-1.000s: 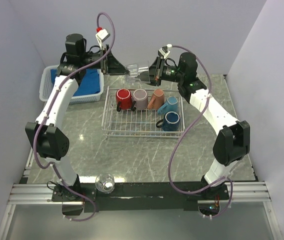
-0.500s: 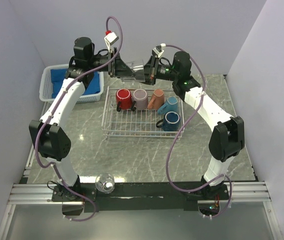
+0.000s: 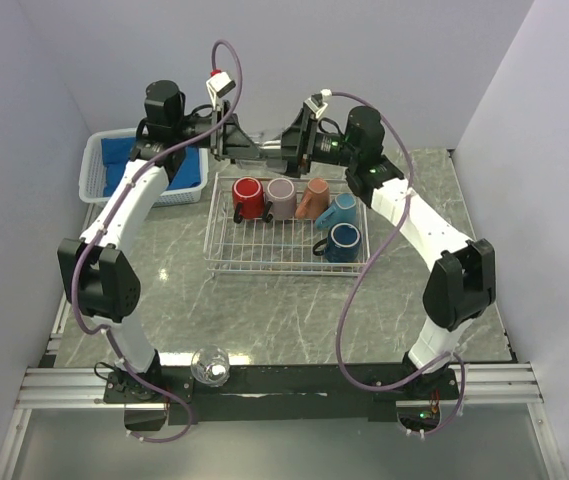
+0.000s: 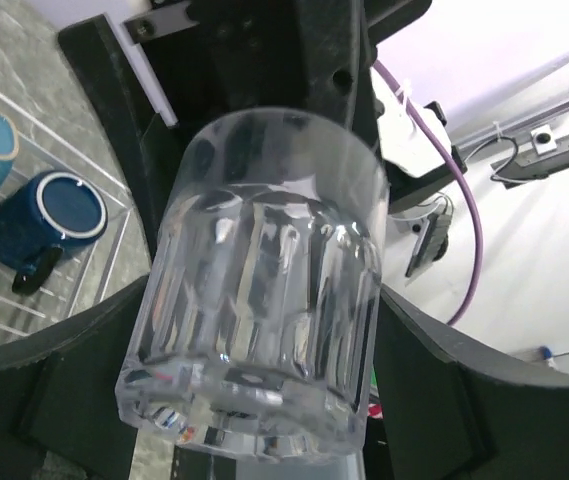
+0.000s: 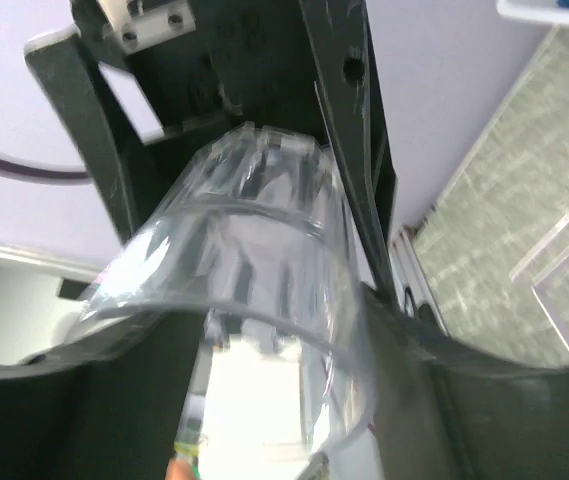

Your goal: Load the cups into the dish rack

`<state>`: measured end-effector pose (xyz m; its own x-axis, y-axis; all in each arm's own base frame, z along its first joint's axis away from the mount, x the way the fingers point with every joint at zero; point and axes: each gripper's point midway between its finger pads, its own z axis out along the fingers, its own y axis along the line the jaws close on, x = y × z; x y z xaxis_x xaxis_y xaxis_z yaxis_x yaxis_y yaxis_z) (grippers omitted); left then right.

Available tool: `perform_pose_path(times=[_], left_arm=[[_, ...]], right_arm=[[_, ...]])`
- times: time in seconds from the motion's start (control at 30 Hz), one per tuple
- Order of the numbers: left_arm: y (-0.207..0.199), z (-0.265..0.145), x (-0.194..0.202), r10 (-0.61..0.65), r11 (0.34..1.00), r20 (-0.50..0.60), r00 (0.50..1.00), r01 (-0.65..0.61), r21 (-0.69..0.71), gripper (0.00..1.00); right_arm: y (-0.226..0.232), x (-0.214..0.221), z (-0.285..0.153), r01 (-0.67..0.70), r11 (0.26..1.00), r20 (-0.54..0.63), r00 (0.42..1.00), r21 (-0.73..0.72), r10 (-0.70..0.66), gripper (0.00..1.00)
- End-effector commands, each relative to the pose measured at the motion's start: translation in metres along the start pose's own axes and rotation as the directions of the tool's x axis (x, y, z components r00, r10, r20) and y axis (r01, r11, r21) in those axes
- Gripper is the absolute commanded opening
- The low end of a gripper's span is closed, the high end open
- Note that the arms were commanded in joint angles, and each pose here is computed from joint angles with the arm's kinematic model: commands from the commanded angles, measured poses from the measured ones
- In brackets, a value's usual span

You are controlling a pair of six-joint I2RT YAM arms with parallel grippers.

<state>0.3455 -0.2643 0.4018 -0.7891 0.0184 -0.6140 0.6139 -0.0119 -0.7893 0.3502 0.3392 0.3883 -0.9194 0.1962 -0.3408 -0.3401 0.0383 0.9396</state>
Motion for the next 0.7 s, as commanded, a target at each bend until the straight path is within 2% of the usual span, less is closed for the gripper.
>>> perform_pose_path(times=[0.0,0.03,0.07,0.27,0.3,0.33,0.37,0.4,0.43,0.47,0.5,0.53,0.6,0.67], left_arm=[[-0.028,-0.043,-0.036,0.17,0.985,0.115,0.979,-0.165,-0.052,0.01],[-0.028,-0.047,-0.037,0.169,0.985,0.117,0.979,-0.163,-0.057,0.01],[-0.026,-0.051,-0.038,0.167,0.985,0.117,0.979,-0.16,-0.061,0.01],[-0.017,-0.074,-0.04,0.142,0.986,0.133,0.981,-0.129,-0.102,0.01],[-0.013,-0.073,-0.041,0.212,0.972,0.129,0.969,-0.196,-0.131,0.01],[-0.003,-0.071,-0.032,0.13,0.982,0.121,0.984,-0.111,-0.151,0.01],[0.004,-0.068,-0.026,0.101,0.981,0.107,0.989,-0.081,-0.176,0.01],[0.019,-0.061,-0.036,0.274,0.933,0.066,0.959,-0.248,-0.262,0.01],[0.03,-0.056,-0.009,0.13,0.944,0.008,0.992,-0.121,-0.307,0.01],[0.041,-0.051,-0.003,0.158,0.922,-0.049,0.986,-0.165,-0.351,0.01],[0.049,-0.031,0.0,0.291,0.878,-0.162,0.943,-0.331,-0.345,0.01],[0.068,-0.031,0.009,0.281,0.831,-0.233,0.931,-0.358,-0.425,0.01],[0.086,-0.014,0.035,0.296,0.786,-0.36,0.885,-0.44,-0.435,0.01],[0.106,-0.014,0.036,0.328,0.698,-0.427,0.843,-0.521,-0.492,0.01]], right_arm=[[-0.018,0.013,-0.023,-0.041,0.993,-0.017,0.999,0.111,0.043,0.79],[-0.023,0.011,-0.029,-0.046,0.989,-0.004,0.999,0.138,0.047,0.87],[-0.035,0.015,-0.035,-0.063,0.98,-0.007,0.998,0.187,0.065,0.99],[-0.061,0.013,-0.088,-0.103,0.927,0.105,0.992,0.361,0.069,1.0],[-0.052,0.013,-0.095,-0.091,0.929,0.125,0.991,0.358,0.049,1.0],[-0.052,0.011,-0.101,-0.094,0.924,0.147,0.988,0.371,0.041,1.0],[-0.049,0.008,-0.108,-0.095,0.92,0.169,0.985,0.379,0.032,1.0],[-0.04,0.001,-0.121,-0.084,0.919,0.208,0.978,0.386,0.002,1.0],[-0.032,-0.007,-0.129,-0.067,0.916,0.243,0.969,0.396,-0.034,1.0],[-0.026,-0.012,-0.137,-0.061,0.911,0.273,0.96,0.408,-0.058,1.0],[-0.01,-0.018,-0.149,-0.034,0.911,0.317,0.942,0.41,-0.107,1.0],[0.002,-0.023,-0.154,-0.007,0.911,0.341,0.928,0.413,-0.148,1.0],[0.019,-0.027,-0.167,0.022,0.897,0.39,0.895,0.442,-0.214,1.0],[0.029,-0.032,-0.177,0.038,0.887,0.427,0.867,0.46,-0.258,1.0]])
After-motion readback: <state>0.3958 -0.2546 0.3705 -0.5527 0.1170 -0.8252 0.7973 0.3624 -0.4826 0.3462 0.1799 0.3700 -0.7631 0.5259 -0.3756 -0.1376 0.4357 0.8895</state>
